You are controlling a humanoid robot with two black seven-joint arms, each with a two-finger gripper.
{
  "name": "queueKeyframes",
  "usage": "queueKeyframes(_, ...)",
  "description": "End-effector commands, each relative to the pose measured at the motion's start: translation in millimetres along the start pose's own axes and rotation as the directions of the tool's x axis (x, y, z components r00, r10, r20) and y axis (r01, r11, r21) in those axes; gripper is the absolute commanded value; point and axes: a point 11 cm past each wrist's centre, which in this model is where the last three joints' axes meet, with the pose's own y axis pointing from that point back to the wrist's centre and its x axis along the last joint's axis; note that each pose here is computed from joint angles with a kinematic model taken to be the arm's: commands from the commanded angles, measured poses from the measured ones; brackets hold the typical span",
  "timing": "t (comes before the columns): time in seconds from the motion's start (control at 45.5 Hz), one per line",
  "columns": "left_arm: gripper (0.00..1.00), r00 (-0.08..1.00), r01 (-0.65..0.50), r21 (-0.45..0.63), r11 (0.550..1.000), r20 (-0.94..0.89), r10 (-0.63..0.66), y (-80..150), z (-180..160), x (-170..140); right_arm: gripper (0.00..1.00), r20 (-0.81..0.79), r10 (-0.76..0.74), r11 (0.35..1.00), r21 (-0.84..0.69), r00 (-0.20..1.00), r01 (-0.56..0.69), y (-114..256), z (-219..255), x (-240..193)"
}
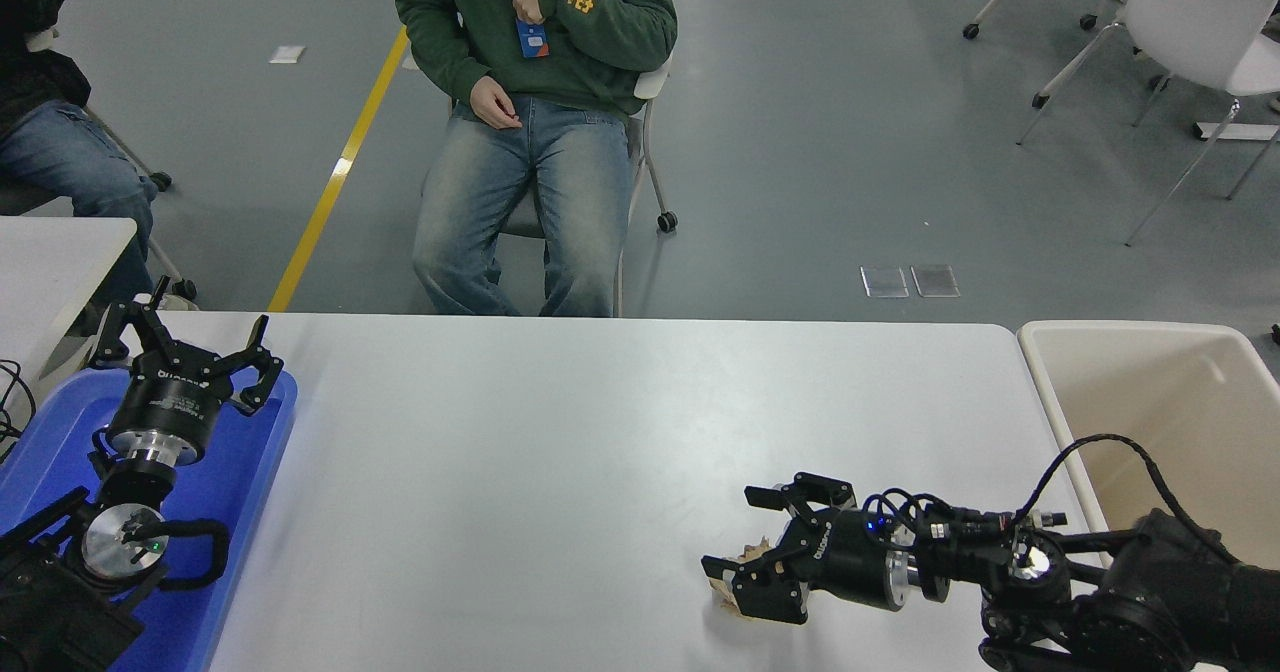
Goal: Clean the table surface
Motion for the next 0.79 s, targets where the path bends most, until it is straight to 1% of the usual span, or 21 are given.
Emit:
queueKeyframes(0.0,1.0,1.0,0.0,0.0,1.0,0.0,0.0,0.1,0.0,0.1,1.0,-0.022,-0.058,0.998,-0.019,0.998,0.057,4.6,5.2,-18.3)
queueKeyframes(0.264,1.0,1.0,-0.001,0.001,1.0,0.0,0.001,0.6,-0.3,0.6,1.0,-0.051,-0.107,0.994,-0.013,0.993,0.106,13.7,7.0,-35.3)
queueKeyframes(0.44,1.0,1.0,0.0,0.0,1.0,0.0,0.0,0.1,0.0,0.1,1.0,-0.069,-0.111,0.994,-0.016,0.991,0.11,18.7,9.0,-42.1)
queueKeyframes(0.549,1.0,1.0,0.0,0.0,1.0,0.0,0.0,0.1,0.0,0.1,1.0,-0.072,-0.102,0.995,-0.006,0.992,0.102,14.6,6.0,-41.1)
queueKeyframes(0.769,1.0,1.0,0.0,0.0,1.0,0.0,0.0,0.1,0.0,0.1,0.93,-0.081,-0.084,0.996,0.015,0.993,0.085,6.5,-1.1,-42.3)
